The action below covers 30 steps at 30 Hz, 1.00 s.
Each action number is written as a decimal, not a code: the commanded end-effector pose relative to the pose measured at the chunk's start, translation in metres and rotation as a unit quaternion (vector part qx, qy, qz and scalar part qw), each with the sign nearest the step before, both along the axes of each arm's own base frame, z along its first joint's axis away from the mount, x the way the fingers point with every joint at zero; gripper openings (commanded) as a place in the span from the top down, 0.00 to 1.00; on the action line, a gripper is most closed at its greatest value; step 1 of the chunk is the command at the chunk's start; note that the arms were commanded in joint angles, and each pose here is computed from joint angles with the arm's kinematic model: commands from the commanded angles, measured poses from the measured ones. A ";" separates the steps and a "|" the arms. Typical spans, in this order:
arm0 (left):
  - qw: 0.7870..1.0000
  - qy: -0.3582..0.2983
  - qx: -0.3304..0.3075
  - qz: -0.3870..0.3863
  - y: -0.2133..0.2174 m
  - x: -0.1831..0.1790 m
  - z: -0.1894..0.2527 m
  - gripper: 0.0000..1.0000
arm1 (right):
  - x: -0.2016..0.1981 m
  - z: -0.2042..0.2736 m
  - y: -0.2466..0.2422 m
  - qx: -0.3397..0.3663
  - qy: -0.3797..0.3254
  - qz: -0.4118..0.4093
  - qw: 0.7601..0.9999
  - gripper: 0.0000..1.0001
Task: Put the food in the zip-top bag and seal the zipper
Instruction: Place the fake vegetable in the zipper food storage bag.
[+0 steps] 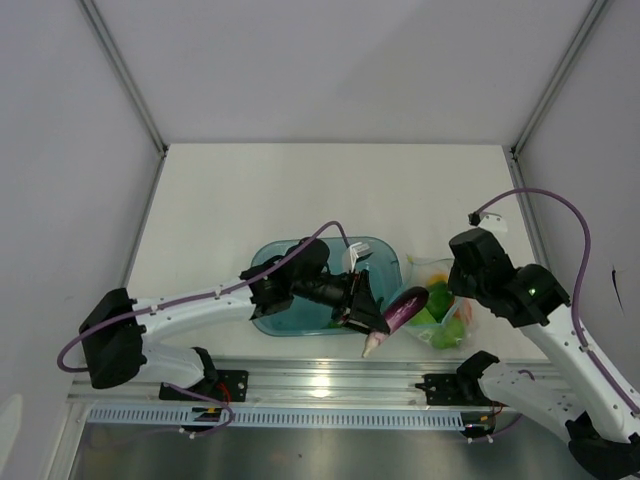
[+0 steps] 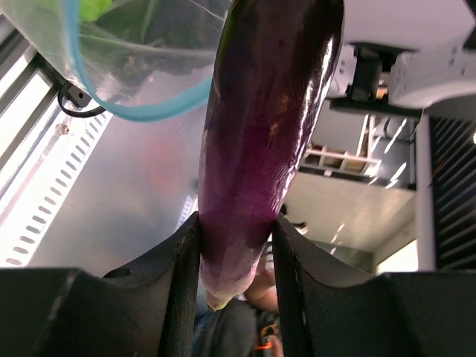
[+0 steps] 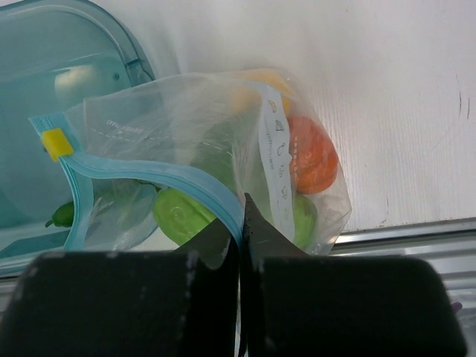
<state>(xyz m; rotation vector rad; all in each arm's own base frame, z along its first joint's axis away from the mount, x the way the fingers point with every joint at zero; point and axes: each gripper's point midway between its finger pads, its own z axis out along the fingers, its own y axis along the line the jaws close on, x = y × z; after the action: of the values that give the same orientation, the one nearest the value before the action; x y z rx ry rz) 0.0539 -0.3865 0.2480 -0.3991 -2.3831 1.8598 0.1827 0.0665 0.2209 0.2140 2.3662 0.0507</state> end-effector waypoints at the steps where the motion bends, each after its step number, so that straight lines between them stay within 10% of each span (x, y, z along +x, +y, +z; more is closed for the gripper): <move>1: 0.998 0.047 -0.021 0.034 -0.016 0.010 0.028 1.00 | 0.004 0.011 -0.001 -0.001 -0.031 -0.006 1.000 1.00; 30: 0.946 0.201 0.175 0.184 -0.064 0.070 -0.005 1.00 | 0.002 0.008 0.012 -0.038 -0.033 0.022 0.998 1.00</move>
<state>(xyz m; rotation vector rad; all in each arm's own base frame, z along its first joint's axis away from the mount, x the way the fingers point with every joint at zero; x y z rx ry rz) 0.1106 -0.4370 0.2214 0.4140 -2.5181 1.3605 0.1790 0.0766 0.2208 0.0911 2.3384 -0.0147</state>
